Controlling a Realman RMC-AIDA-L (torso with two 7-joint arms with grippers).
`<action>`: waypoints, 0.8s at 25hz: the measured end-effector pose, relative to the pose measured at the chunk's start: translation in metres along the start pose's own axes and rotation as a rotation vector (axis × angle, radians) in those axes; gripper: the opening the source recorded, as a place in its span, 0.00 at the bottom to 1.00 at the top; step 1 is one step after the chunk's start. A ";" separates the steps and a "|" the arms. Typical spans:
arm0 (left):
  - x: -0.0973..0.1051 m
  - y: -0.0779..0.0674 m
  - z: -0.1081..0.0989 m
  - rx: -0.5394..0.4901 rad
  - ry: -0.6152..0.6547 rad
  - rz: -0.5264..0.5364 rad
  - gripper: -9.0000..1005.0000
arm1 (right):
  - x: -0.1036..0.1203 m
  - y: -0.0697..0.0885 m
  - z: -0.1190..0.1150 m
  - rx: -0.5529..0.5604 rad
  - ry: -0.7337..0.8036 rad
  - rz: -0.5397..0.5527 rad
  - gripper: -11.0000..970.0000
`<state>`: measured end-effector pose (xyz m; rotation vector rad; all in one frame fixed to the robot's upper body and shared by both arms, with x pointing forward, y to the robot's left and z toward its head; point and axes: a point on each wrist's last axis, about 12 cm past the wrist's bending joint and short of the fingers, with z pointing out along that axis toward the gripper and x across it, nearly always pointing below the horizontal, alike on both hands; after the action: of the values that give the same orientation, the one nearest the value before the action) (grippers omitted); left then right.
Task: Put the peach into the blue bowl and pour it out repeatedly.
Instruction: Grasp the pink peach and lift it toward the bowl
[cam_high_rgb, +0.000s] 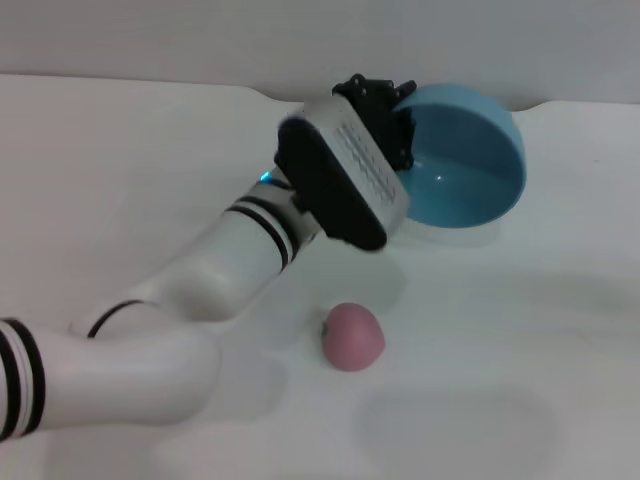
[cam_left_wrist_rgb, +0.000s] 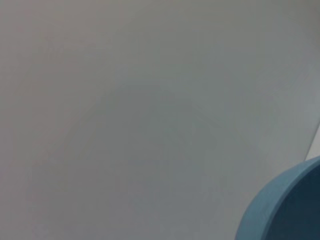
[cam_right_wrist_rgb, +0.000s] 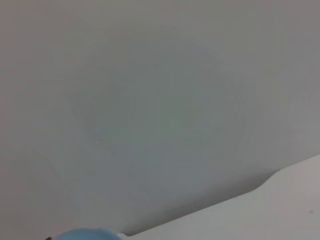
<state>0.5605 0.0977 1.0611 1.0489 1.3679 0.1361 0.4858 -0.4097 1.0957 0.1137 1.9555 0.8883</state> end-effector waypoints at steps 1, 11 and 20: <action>0.000 0.002 0.002 0.005 0.005 -0.030 0.01 | 0.000 0.000 0.001 -0.002 0.001 -0.005 0.61; 0.025 0.044 0.011 -0.083 0.159 -0.494 0.01 | -0.001 0.013 0.028 -0.077 0.101 -0.122 0.61; 0.049 0.105 0.017 0.132 0.425 -0.895 0.01 | 0.000 0.047 0.095 -0.233 0.285 -0.313 0.60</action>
<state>0.6383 0.1793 1.0929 0.4359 2.1383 -0.4212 0.5482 -0.3245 1.0979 -0.4651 2.0367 0.9513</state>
